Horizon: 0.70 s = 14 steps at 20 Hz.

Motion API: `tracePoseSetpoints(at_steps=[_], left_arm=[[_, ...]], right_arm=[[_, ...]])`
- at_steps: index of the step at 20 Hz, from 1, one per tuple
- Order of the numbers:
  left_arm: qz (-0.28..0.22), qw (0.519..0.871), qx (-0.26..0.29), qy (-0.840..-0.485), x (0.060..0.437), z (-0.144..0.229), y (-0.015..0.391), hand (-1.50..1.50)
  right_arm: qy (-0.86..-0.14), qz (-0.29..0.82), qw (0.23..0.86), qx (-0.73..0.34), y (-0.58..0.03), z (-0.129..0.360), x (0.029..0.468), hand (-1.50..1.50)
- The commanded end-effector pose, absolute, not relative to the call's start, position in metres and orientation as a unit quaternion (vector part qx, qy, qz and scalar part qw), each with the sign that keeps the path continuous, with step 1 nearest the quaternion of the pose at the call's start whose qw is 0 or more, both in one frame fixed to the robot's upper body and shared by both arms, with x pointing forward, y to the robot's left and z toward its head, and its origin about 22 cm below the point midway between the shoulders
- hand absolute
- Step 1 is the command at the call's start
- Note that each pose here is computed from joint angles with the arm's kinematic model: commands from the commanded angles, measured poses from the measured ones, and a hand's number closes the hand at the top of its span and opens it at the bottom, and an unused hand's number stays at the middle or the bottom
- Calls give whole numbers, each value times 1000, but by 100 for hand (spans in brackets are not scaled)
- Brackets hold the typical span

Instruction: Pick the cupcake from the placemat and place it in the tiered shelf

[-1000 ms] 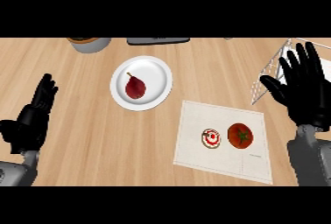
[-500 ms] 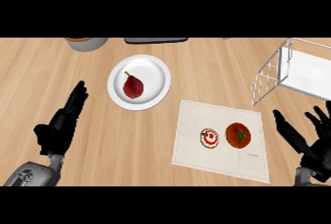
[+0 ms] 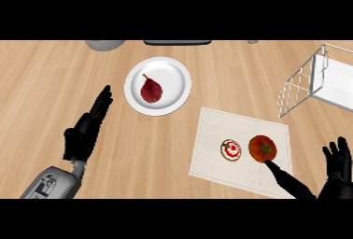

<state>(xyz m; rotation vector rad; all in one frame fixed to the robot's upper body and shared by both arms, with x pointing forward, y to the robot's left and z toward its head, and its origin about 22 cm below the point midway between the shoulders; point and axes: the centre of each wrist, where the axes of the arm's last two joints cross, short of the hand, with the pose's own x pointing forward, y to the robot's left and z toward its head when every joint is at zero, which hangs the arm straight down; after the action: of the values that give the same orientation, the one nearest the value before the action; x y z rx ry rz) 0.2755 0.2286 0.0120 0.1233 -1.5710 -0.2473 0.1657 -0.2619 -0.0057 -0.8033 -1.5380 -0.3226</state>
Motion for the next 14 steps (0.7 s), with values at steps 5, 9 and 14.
tracePoseSetpoints(at_steps=[5,9,14], left_arm=[[-114,697,45,-707,276,13,223,0],[-122,692,49,-710,279,10,220,0],[-131,694,43,-707,285,21,219,0]], right_arm=[[-606,-39,701,-374,-256,47,161,-150],[-555,73,745,-363,-250,67,147,-150],[-468,160,778,-388,-235,93,163,-150]])
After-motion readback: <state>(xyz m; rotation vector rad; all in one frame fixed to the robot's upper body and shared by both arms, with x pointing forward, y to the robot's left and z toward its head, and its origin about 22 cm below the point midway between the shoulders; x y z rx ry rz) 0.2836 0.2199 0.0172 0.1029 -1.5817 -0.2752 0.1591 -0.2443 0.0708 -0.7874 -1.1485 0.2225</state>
